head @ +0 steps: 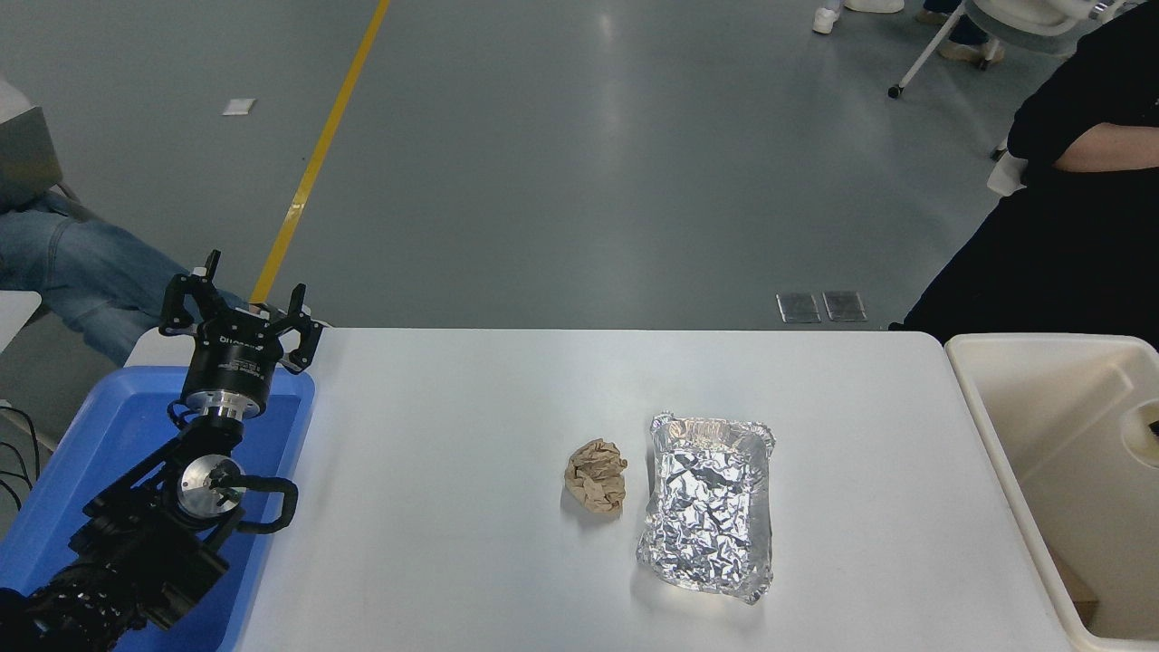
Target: Pick up paper cup place in dustbin
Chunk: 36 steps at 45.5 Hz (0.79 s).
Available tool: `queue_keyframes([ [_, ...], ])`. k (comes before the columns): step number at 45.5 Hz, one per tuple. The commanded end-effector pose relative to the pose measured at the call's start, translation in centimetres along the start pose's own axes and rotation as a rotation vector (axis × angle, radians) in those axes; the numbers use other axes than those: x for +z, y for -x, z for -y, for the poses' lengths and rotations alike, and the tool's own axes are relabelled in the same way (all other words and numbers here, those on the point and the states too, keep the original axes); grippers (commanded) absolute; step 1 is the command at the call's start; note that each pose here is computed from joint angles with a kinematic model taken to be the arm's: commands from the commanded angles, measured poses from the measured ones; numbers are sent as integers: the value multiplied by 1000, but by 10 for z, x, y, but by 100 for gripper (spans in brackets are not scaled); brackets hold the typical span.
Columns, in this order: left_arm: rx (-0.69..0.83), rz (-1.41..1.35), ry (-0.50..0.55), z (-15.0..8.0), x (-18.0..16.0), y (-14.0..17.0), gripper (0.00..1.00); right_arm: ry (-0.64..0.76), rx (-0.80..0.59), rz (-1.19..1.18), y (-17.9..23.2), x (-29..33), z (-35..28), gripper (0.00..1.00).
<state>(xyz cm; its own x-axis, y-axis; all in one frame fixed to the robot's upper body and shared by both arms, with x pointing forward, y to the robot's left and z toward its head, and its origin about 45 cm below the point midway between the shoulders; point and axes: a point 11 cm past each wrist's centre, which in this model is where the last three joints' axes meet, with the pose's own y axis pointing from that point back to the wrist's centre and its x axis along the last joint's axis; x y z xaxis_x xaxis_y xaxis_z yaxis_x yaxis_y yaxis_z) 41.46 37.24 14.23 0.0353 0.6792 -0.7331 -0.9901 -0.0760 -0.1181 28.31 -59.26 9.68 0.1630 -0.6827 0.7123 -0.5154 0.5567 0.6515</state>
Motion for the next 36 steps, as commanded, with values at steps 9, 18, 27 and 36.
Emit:
queue_keyframes([
  [9,0,0,0,0,0,0,99,-23,-42,23,10,-14,0,100],
  [18,0,0,0,0,0,0,99,-231,-8,25,-48,-131,-22,100],
  [27,0,0,0,0,0,0,99,-411,-189,-143,-47,-246,-75,100],
  [36,-1,0,1,1,0,1,99,-526,-233,-426,-22,-336,-134,100],
])
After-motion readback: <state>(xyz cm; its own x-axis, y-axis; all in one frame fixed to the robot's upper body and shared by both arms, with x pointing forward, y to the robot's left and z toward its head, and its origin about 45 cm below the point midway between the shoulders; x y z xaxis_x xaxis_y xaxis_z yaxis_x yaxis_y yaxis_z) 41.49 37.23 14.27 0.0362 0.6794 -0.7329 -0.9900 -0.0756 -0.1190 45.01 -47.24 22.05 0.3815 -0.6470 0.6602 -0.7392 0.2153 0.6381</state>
